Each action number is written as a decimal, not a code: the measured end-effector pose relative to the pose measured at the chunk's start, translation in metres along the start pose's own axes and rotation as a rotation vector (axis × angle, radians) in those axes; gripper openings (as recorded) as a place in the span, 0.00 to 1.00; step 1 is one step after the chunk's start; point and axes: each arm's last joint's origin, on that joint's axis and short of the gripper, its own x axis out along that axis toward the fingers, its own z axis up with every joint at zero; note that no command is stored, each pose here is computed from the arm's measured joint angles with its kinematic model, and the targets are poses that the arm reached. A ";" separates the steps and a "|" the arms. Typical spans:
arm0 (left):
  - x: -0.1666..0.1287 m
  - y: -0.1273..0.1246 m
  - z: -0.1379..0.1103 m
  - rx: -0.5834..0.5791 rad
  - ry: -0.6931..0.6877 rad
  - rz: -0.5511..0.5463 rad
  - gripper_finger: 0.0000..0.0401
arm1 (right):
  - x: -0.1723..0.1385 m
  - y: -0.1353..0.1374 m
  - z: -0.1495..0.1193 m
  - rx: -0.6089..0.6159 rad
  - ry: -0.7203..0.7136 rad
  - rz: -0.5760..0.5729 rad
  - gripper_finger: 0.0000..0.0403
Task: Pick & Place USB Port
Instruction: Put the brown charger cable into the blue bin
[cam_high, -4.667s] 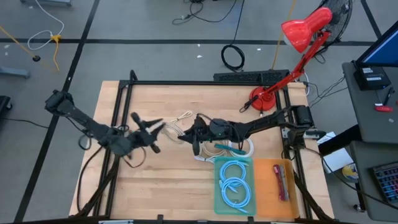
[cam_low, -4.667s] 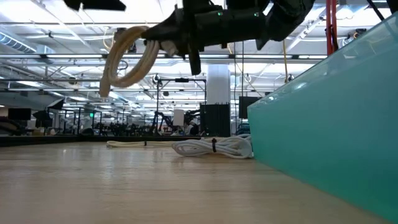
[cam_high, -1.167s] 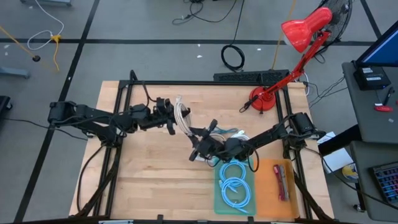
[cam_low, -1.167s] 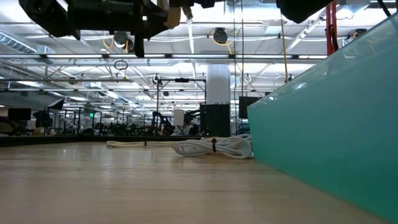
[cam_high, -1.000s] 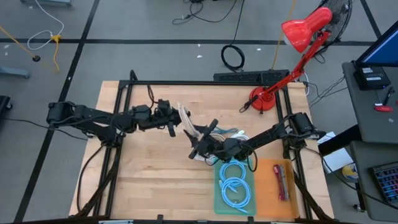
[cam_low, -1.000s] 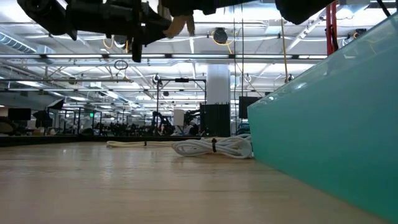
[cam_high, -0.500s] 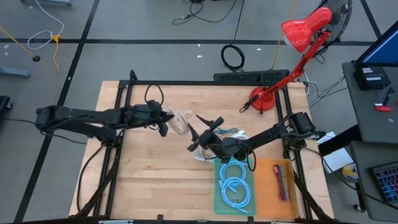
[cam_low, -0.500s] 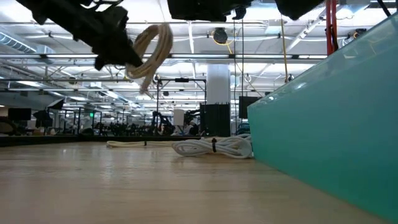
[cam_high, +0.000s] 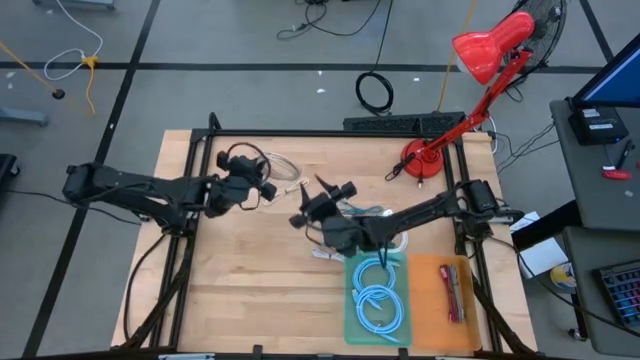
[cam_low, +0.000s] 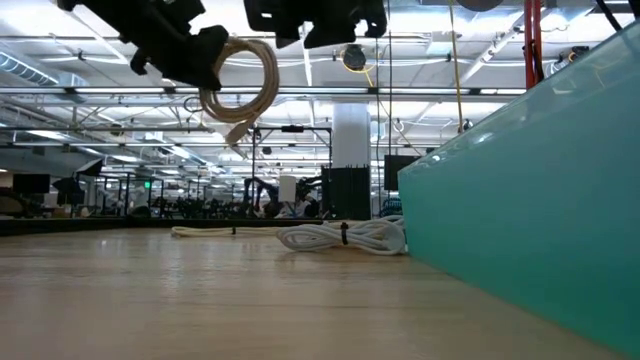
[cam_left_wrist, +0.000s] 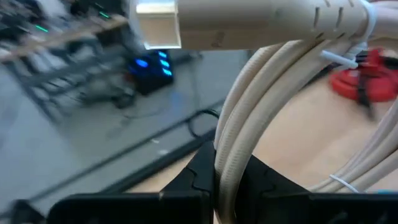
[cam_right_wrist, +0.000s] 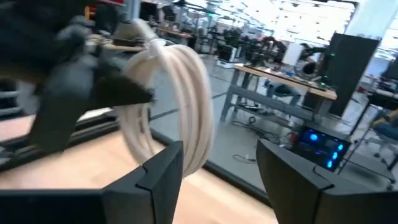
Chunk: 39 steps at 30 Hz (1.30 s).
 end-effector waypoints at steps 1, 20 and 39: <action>-0.001 -0.002 -0.001 0.015 -0.012 0.029 0.06 | 0.005 -0.002 0.001 0.005 -0.003 -0.010 0.49; 0.005 -0.011 0.000 -0.058 -0.037 0.019 0.02 | 0.051 -0.014 -0.004 0.060 -0.009 0.018 0.51; 0.009 -0.008 0.002 -0.026 -0.053 0.077 0.02 | 0.015 0.002 -0.001 -0.007 -0.030 0.092 0.52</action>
